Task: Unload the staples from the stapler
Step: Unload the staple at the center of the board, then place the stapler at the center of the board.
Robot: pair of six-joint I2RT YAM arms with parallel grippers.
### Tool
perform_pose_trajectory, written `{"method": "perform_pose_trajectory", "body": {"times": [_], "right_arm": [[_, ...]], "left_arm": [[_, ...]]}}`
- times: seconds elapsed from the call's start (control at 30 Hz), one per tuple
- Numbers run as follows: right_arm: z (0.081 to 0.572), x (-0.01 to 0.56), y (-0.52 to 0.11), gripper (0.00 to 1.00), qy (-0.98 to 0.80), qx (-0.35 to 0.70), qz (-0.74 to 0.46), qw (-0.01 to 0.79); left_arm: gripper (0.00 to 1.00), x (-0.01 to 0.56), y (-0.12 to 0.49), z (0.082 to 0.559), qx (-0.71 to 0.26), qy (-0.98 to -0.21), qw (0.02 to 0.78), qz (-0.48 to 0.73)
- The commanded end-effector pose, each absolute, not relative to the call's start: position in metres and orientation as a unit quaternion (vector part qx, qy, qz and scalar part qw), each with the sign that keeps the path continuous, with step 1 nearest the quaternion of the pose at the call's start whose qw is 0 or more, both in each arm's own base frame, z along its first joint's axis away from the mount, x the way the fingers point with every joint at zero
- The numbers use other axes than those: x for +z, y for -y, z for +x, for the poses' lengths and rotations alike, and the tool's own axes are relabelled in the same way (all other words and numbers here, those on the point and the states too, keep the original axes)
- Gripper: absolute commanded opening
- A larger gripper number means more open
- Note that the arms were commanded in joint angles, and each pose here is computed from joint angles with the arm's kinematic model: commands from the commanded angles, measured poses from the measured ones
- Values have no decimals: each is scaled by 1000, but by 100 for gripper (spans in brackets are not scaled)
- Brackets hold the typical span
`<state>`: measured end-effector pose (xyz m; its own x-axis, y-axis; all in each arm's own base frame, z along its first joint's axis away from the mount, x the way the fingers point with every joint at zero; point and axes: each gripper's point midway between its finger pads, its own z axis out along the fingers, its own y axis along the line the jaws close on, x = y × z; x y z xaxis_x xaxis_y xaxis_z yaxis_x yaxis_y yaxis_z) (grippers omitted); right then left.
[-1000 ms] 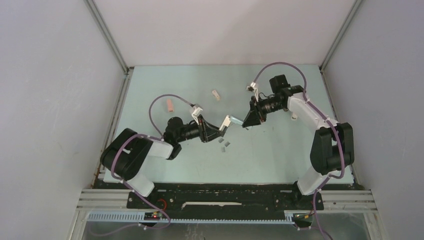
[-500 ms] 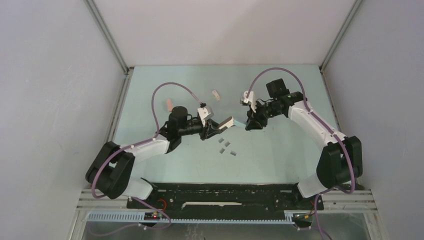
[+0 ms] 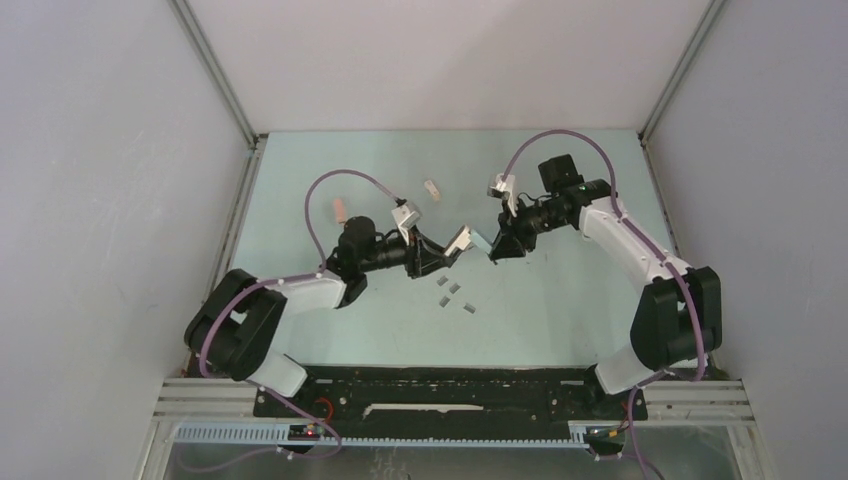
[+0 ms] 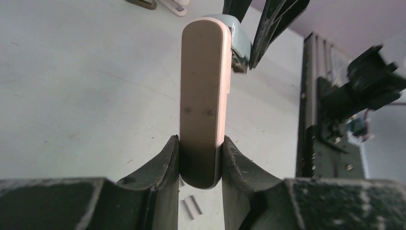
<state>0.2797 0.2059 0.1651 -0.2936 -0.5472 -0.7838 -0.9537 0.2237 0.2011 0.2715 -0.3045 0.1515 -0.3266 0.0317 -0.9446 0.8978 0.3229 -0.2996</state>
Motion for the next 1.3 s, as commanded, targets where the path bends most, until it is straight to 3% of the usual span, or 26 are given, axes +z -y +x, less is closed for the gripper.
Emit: {"method": "perform_pose_trajectory", "body": {"times": [0.0, 0.17, 0.3, 0.53, 0.73, 0.97, 1.0, 1.27], "right_arm": [[254, 183, -232, 0, -712, 470, -464, 237], [246, 190, -240, 0, -696, 517, -448, 216], [244, 196, -240, 0, -689, 540, -434, 213], [256, 198, -222, 0, -700, 541, -407, 227], [276, 196, -197, 0, -732, 503, -381, 257], [312, 182, -168, 0, -794, 395, -341, 311], [318, 180, -163, 0, -804, 377, -333, 318], [364, 161, -114, 0, -866, 225, -265, 358]], "left_arm": [[31, 202, 321, 266, -559, -622, 483, 259], [63, 203, 324, 244, -582, -612, 472, 251], [77, 202, 319, 239, -586, -604, 483, 241], [86, 199, 284, 252, -532, -616, 552, 183], [89, 182, 223, 264, -395, -664, 622, 129], [95, 166, 159, 264, -249, -700, 664, 86], [99, 163, 151, 264, -233, -703, 668, 74], [100, 149, 123, 271, -183, -715, 675, 12]]}}
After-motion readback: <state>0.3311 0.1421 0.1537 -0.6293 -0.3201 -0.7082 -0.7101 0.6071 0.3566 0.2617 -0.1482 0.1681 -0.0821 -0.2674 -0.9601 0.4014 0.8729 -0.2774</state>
